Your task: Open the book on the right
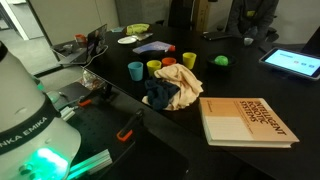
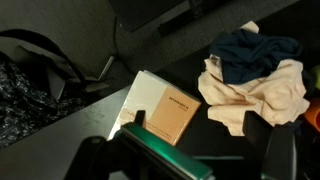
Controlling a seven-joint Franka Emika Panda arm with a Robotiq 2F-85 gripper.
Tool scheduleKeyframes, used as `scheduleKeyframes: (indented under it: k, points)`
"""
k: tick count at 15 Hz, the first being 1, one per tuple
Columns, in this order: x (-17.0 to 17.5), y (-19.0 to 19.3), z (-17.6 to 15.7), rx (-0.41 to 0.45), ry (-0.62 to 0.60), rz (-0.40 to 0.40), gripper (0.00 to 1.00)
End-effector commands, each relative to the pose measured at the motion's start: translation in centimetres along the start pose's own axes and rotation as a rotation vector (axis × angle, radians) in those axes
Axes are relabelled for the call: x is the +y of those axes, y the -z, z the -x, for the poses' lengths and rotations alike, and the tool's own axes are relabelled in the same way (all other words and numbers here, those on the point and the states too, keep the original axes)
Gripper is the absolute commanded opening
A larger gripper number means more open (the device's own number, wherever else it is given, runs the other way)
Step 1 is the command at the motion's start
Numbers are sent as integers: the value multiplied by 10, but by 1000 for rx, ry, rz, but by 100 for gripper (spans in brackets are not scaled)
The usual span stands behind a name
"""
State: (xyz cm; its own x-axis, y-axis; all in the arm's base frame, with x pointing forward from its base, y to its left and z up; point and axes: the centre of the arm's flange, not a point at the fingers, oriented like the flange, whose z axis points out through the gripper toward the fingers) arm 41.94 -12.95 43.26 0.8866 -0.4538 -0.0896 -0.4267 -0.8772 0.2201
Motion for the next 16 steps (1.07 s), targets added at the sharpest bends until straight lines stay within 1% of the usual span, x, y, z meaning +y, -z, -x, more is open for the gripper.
scheduleKeyframes:
  k: [1,3,5,6,8,10,11,13,16]
  points:
    - [8,-41,-38,36,-157,-26,100]
    - [22,-64,-55,29,-214,-65,100]
    - [42,-87,-70,17,-234,-97,100]
    - [53,-98,-76,8,-273,-96,100]
    - [77,-120,-84,4,-308,-115,100]
    - [97,-141,-88,-17,-358,-168,100]
    - [103,-153,-89,-33,-366,-210,100]
    - [111,-178,-91,-48,-376,-265,100]
    - [115,-208,-97,-62,-372,-299,100]
